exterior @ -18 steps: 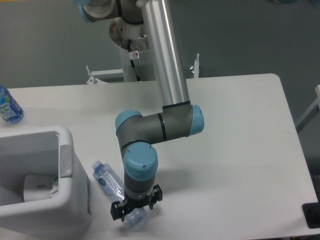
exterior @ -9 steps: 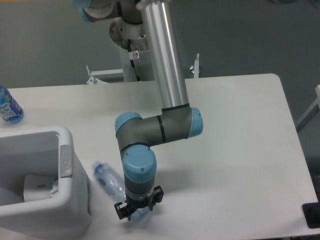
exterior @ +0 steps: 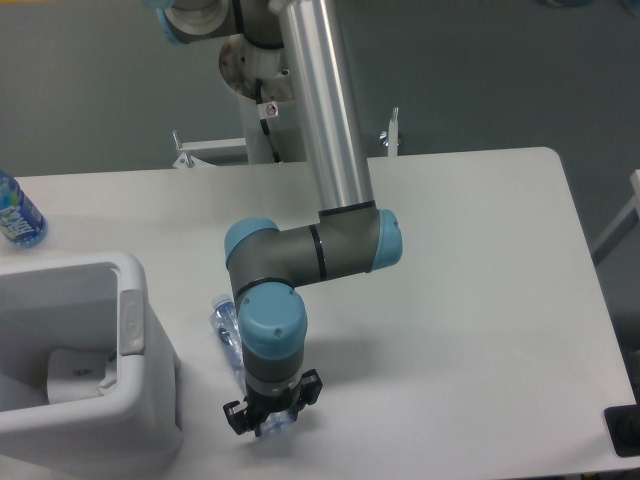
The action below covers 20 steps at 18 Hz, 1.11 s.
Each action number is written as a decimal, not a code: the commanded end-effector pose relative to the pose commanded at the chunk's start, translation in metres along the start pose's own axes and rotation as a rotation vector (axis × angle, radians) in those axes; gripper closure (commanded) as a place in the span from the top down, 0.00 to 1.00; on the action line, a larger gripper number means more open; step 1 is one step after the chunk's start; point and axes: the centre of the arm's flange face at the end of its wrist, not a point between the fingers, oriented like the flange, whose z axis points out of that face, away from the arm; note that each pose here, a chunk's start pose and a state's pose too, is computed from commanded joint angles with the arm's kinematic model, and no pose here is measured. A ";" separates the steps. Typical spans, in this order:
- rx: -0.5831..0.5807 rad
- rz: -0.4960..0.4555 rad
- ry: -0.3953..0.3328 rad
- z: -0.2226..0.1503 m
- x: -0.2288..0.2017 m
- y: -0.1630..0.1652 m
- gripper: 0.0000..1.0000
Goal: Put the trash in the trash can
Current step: 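Close the gripper on the bottle's end and lift it, then carry the bottle over the white bin and lower it inside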
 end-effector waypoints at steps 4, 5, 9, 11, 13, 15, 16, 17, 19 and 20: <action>0.247 -0.065 0.068 -0.149 -0.042 -0.053 0.49; 0.304 -0.070 0.103 -0.182 -0.047 -0.064 0.49; 0.535 -0.041 0.197 -0.288 -0.053 -0.085 0.49; 0.589 -0.017 0.223 -0.320 -0.044 -0.079 0.49; 0.666 0.019 0.243 -0.346 -0.027 -0.070 0.49; 0.702 0.062 0.268 -0.367 0.000 -0.055 0.49; 0.708 0.083 0.279 -0.372 0.014 -0.049 0.49; 0.719 0.103 0.291 -0.377 0.026 -0.043 0.49; 0.707 0.157 0.326 -0.378 0.066 -0.024 0.49; 0.702 0.173 0.337 -0.377 0.078 -0.018 0.49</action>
